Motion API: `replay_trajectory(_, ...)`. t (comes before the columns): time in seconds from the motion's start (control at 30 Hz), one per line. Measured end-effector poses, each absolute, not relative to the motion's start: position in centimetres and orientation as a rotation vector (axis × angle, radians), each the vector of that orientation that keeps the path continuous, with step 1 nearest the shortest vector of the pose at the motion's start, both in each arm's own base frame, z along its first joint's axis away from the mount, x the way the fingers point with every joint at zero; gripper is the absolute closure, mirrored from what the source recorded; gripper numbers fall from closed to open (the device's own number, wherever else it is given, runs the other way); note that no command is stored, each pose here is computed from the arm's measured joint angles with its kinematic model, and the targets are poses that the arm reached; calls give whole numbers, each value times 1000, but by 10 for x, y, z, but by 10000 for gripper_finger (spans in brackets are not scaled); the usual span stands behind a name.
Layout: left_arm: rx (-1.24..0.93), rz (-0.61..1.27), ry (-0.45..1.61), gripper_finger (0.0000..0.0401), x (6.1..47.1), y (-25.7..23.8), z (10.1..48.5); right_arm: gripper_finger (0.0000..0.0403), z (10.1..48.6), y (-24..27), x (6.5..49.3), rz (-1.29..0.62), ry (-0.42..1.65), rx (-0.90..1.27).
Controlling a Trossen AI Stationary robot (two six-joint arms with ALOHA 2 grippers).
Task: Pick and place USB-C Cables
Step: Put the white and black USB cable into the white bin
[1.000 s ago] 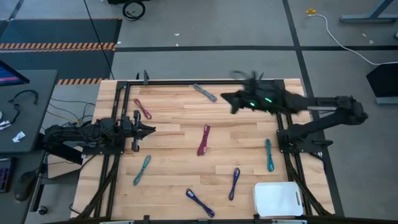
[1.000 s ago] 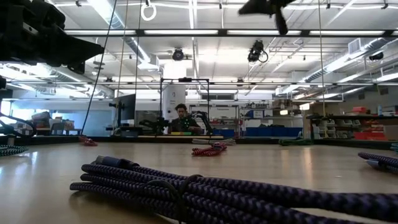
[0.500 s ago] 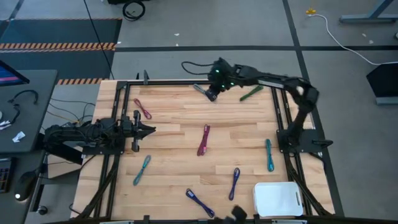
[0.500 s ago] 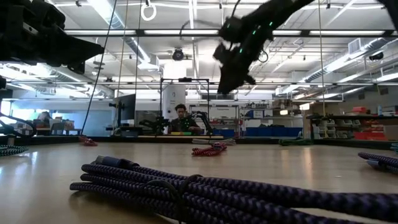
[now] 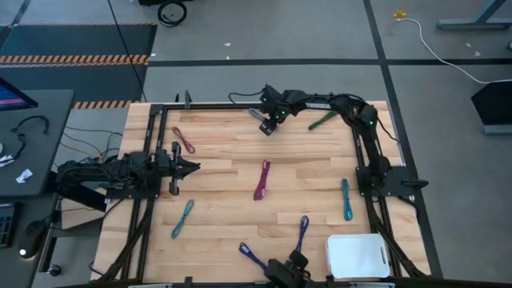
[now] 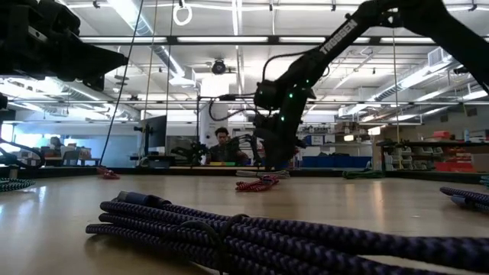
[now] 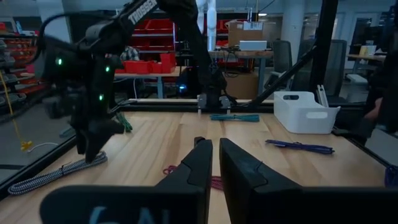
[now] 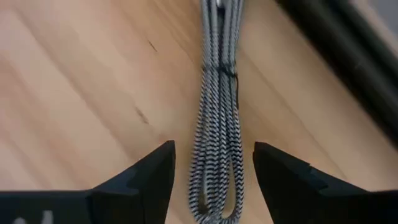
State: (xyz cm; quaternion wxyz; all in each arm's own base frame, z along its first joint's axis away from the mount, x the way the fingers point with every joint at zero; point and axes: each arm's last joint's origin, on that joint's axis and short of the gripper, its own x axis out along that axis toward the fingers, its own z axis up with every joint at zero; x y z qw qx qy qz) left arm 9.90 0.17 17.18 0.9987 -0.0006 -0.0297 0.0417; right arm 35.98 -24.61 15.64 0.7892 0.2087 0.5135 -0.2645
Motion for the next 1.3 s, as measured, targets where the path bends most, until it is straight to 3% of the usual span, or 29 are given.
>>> replay_trajectory(0.27, -98, 81, -65, 371, 99, 2, 172, 206, 141, -248, 362, -515, 1153, 392)
replay_trajectory(0.37, -104, 80, -66, 370, 99, 2, 172, 249, 140, -248, 362, -502, 1159, 372)
replay_trajectory(0.57, -105, 80, -66, 363, 99, 2, 172, 372, 140, -249, 357, -498, 1187, 384)
replay_trajectory(0.7, -105, 80, -66, 365, 99, 2, 172, 375, 153, -245, 352, -543, 1203, 371)
replay_trajectory(1.0, -106, 79, -88, 369, 99, 2, 174, 386, 283, -166, 331, -480, 1053, 226)
replay_trajectory(1.13, -106, 79, -88, 364, 99, 2, 174, 386, 343, -105, 298, -363, 991, 202)
replay_trajectory(1.3, -79, 81, -87, 364, 99, 2, 174, 386, 385, -35, 249, -183, 960, 282)
